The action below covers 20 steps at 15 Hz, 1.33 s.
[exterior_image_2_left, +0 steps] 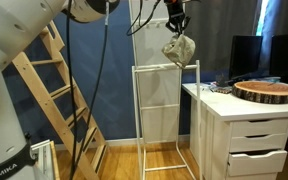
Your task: Hang the cap on the vertical rod
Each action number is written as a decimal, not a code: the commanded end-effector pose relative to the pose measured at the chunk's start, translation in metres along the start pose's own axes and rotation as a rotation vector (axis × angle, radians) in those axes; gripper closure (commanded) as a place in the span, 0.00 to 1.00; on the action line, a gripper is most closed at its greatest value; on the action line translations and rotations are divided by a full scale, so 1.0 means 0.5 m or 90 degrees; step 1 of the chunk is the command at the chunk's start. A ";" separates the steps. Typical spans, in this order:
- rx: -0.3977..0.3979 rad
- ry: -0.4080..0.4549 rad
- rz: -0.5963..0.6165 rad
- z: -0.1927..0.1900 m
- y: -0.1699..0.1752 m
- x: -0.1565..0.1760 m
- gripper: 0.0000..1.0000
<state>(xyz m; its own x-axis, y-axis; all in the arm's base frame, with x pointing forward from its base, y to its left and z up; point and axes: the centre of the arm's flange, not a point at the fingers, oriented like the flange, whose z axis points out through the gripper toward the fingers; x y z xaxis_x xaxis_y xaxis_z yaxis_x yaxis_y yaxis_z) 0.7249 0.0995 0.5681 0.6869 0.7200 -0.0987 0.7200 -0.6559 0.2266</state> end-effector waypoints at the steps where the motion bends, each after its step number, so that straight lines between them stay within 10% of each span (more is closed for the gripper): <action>1: -0.051 0.037 0.036 -0.057 0.104 0.101 0.98; 20: -0.244 0.183 0.124 -0.033 0.163 0.195 0.98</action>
<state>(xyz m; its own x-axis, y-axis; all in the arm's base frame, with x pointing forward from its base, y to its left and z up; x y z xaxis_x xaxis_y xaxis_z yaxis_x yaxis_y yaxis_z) 0.7813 0.1052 0.5638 0.6944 0.6857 0.2184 0.5288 -0.6921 0.4913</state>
